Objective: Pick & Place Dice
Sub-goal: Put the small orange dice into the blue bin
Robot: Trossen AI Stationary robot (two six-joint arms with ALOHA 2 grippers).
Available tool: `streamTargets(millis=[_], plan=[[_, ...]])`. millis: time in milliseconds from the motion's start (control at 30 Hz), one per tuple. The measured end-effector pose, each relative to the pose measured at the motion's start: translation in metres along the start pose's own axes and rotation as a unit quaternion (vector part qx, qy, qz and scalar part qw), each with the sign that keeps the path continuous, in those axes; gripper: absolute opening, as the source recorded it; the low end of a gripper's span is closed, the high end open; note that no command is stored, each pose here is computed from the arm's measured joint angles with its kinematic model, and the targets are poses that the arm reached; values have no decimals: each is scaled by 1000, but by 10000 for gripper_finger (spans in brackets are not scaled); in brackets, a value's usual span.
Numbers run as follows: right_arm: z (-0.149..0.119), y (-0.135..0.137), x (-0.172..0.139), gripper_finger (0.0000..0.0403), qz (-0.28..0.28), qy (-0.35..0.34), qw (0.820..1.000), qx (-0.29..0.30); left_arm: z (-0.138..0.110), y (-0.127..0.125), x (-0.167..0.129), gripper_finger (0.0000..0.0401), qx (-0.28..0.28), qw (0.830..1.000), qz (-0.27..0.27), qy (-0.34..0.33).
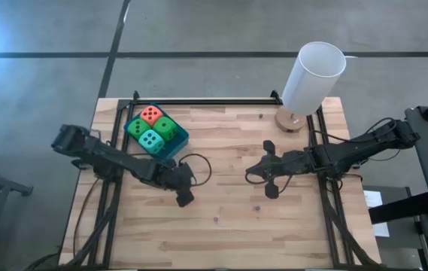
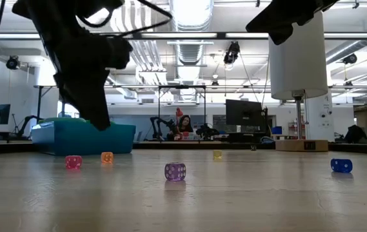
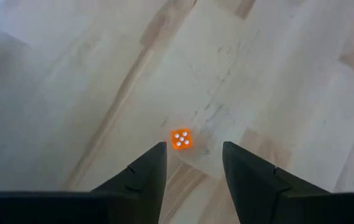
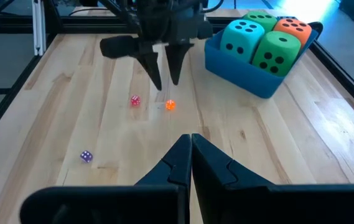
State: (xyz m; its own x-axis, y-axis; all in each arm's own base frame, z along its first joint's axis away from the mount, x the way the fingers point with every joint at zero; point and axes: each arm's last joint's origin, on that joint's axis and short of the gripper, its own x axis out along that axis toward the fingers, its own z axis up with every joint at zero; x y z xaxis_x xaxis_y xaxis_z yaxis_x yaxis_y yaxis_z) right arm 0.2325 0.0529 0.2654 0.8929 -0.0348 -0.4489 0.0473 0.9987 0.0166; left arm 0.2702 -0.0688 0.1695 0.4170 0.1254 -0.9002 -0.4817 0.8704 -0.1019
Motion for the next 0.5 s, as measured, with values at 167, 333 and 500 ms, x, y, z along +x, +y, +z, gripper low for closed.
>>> streamTargets(millis=[167,333,500], plan=[[0,0,0,8,0,1,1000,-24,-2,-1,9,156,-11,1000,7,10],[0,0,0,8,0,1,1000,-25,-2,-2,16,153,-25,999,14,14],[0,0,0,8,0,1,1000,-25,0,-4,21,148,-26,999,15,14]])
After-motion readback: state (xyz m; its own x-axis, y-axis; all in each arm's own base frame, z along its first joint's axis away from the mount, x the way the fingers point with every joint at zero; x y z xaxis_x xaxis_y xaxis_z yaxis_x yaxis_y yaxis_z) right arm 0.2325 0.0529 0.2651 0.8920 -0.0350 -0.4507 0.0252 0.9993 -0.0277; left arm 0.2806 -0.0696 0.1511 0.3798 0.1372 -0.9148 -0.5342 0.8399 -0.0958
